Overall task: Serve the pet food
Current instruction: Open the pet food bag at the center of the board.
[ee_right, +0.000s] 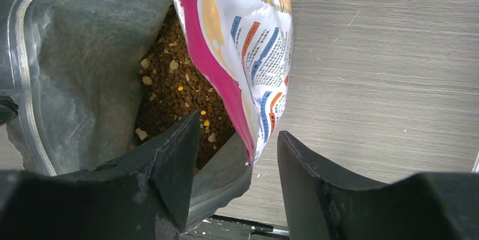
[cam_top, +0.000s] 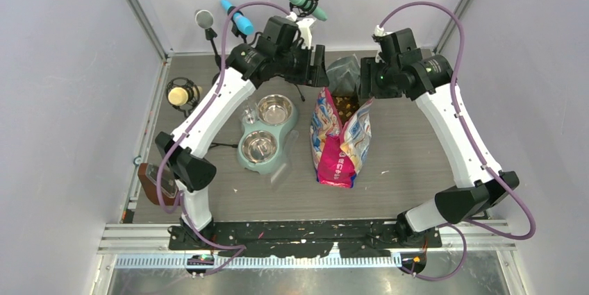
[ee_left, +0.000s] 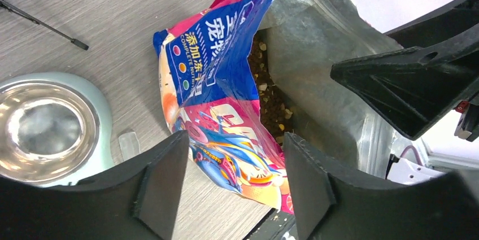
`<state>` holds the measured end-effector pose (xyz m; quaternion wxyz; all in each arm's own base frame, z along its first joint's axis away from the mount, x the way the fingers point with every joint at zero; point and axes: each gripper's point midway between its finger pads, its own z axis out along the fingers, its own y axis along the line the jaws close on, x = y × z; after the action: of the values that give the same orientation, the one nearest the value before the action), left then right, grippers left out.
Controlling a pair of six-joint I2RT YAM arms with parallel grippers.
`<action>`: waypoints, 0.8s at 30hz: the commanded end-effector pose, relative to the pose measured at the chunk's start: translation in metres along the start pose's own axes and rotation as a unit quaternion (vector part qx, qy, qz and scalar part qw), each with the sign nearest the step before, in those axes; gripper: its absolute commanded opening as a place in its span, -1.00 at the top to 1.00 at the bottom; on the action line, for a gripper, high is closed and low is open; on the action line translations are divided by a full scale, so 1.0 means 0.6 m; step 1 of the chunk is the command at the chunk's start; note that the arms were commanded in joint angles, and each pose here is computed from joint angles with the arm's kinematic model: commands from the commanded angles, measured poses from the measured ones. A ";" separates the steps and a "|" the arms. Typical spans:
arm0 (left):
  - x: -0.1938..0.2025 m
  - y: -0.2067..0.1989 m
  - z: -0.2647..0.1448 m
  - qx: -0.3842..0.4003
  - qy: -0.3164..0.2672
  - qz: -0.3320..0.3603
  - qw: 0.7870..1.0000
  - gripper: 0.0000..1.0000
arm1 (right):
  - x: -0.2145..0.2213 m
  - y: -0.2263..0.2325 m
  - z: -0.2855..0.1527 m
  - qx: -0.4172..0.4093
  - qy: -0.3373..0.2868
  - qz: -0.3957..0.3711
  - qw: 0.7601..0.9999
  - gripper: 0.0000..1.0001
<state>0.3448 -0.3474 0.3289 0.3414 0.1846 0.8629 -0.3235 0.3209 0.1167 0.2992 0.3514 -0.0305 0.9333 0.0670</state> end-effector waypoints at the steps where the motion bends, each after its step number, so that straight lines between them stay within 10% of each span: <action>1: -0.006 -0.019 -0.008 0.008 -0.010 0.035 0.999 -0.37 | -0.011 0.029 -0.013 -0.033 -0.025 0.002 0.999 -0.21; 13: 0.015 -0.019 0.041 -0.013 0.015 0.014 1.000 -0.81 | 0.031 0.036 0.005 -0.025 -0.009 0.036 0.999 0.02; 18: 0.023 -0.004 0.043 -0.036 0.023 0.008 0.999 -0.42 | 0.037 0.024 -0.007 -0.012 -0.029 0.065 0.997 0.33; 24: 0.011 -0.014 0.024 -0.031 0.012 0.005 0.999 0.50 | 0.026 0.000 -0.017 0.017 -0.049 0.072 0.996 0.89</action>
<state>0.3429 -0.3699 0.2886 0.3063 0.1874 0.8879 -0.2875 0.3005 0.1229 0.2717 0.3489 0.0201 0.9341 0.0729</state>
